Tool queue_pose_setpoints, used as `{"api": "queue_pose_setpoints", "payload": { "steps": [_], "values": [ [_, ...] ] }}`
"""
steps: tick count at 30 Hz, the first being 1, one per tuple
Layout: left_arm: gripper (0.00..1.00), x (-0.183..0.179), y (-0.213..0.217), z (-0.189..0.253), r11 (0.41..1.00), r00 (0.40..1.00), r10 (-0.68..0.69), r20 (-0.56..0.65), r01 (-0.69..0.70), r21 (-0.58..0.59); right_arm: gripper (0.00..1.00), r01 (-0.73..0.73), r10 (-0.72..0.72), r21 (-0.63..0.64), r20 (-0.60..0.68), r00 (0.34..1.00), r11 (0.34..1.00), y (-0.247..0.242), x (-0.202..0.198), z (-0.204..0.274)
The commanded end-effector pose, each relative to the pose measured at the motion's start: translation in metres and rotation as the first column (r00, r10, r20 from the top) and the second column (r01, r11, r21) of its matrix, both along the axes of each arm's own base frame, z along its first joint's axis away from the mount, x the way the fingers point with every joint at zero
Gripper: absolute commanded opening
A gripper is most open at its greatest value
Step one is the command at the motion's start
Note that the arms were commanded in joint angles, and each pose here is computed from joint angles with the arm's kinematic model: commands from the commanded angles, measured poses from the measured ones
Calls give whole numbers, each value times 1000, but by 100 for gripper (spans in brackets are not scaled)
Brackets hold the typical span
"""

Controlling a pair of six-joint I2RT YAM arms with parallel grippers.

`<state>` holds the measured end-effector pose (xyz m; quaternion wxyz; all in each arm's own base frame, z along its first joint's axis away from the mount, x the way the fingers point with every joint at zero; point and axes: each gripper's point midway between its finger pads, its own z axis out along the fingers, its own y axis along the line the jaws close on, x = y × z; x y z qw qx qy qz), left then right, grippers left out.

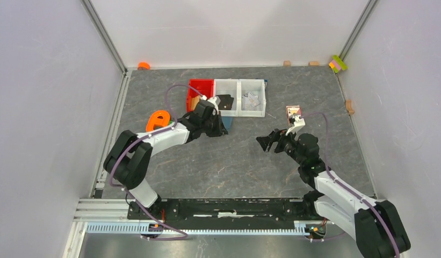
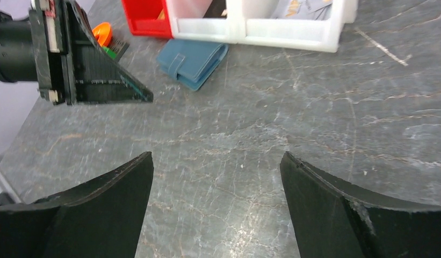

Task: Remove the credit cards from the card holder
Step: Open the card holder at the center of the board.

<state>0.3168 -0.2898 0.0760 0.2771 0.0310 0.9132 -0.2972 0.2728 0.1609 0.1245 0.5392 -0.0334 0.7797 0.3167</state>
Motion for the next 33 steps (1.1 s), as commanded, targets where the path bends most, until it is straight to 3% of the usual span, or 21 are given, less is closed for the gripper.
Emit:
{"api": "queue_pose_setpoints", "payload": {
  "steps": [1,3,5,13,21,25,28,30,33],
  "values": [
    [21,15,29,11,989,994,43,98,-56,134,92,-111,109,22,81,991,994,20,4,27],
    [40,21,38,9,980,990,68,123,-89,177,92,-97,97,8,63,993,995,18,6,21],
    [48,28,43,8,972,986,81,149,-111,206,92,-91,91,1,51,995,996,18,8,17],
    [52,55,58,-13,936,978,139,156,-181,303,89,-96,96,12,19,995,995,21,8,7],
    [63,73,82,-20,928,957,242,161,-277,250,89,-92,92,14,19,996,996,20,7,6],
    [63,85,74,-32,948,969,221,107,-239,208,89,-89,89,13,21,996,996,20,7,6],
    [57,87,64,-39,967,982,180,51,-186,173,89,-88,87,13,26,996,996,19,7,8],
    [50,84,57,-40,977,988,150,28,-152,146,89,-92,91,13,25,996,996,20,7,9],
    [31,78,47,-33,989,993,120,10,-120,90,89,-91,91,14,26,996,996,20,6,9]
  ]
}}
